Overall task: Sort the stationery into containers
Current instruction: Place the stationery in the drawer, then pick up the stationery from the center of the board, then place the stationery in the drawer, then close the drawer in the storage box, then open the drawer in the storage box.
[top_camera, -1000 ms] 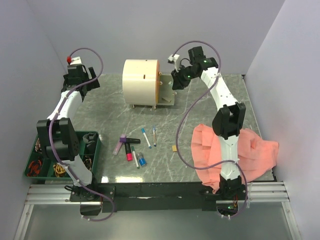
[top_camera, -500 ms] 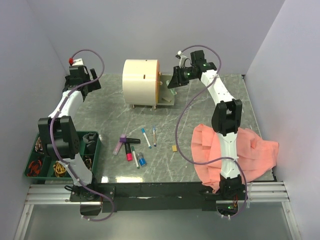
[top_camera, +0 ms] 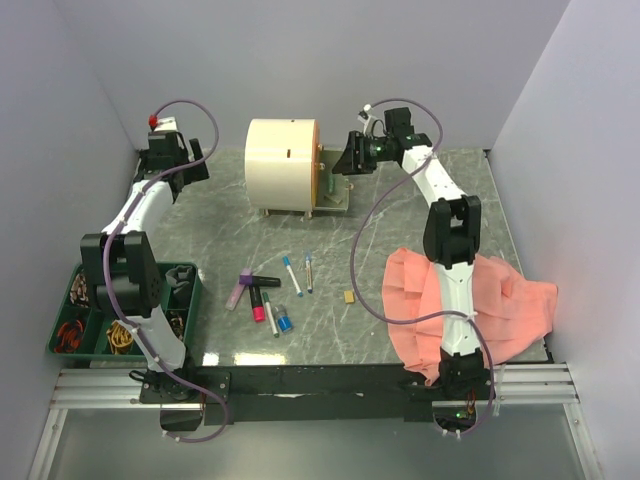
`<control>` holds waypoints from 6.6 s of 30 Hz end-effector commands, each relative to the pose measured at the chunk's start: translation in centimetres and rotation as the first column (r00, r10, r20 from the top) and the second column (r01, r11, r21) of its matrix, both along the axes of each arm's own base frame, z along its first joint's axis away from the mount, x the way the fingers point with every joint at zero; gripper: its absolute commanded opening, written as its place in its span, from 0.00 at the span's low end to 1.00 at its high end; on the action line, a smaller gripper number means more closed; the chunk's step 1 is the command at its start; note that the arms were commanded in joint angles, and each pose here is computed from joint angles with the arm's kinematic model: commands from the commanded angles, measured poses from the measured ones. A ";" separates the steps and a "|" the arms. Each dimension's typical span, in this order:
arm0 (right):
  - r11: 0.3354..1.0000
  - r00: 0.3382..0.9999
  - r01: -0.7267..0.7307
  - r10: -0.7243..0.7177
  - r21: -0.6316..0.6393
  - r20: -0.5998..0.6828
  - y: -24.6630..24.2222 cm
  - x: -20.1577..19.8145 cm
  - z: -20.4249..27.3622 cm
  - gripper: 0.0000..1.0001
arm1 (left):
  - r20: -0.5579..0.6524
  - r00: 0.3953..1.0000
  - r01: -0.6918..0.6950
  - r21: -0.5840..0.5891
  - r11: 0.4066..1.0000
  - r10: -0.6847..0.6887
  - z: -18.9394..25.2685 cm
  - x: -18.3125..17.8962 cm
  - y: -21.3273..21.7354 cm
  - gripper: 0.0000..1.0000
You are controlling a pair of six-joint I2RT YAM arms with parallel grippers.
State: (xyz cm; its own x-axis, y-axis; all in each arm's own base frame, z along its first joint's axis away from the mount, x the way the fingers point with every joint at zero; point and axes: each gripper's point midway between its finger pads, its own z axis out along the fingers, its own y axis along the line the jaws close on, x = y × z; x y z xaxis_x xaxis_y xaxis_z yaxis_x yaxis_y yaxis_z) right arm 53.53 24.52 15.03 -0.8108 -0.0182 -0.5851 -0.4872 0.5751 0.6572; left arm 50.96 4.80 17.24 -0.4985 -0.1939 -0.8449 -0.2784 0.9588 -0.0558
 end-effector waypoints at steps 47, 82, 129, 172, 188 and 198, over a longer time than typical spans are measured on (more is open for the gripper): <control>0.183 0.263 -0.586 0.964 -0.789 0.028 -0.6 -30.1 -12.1 0.76 | -0.009 0.995 -0.098 -0.068 0.993 0.098 -1.6 -3.9 1.6 1.00; 0.646 0.635 -0.141 0.640 -0.750 0.432 0.2 -9.1 4.0 0.26 | 0.083 0.996 0.050 -0.120 0.991 -0.041 3.5 0.8 -0.5 1.00; 0.967 0.982 0.181 -0.169 0.178 -0.079 -5.6 1.6 0.7 0.00 | 0.081 0.854 0.496 -0.423 0.758 -0.514 0.7 4.1 -10.7 0.01; 0.966 0.986 0.064 -0.023 0.251 -0.164 5.9 0.5 -3.0 0.00 | 0.119 0.727 0.652 -0.428 0.626 -0.676 1.6 1.6 -16.1 0.01; 0.966 0.982 0.110 -0.070 0.233 -0.177 1.1 0.0 -1.5 0.42 | 0.076 0.767 0.615 -0.367 0.697 -0.637 1.7 2.1 -14.3 0.29; 0.899 0.984 0.051 0.029 0.434 -0.177 -0.1 -0.4 3.5 0.53 | 0.012 0.819 0.546 -0.325 0.772 -0.574 0.1 3.1 -11.2 0.56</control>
State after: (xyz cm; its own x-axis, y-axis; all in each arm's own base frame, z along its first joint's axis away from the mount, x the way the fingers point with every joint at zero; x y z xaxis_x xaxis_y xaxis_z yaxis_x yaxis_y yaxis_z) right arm 53.84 22.65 10.83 -0.9295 0.2572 -0.2644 -0.1704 0.3366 0.9261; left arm 53.40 -7.40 14.93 -0.7106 -0.1193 -0.6934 0.2724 0.8620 -0.4275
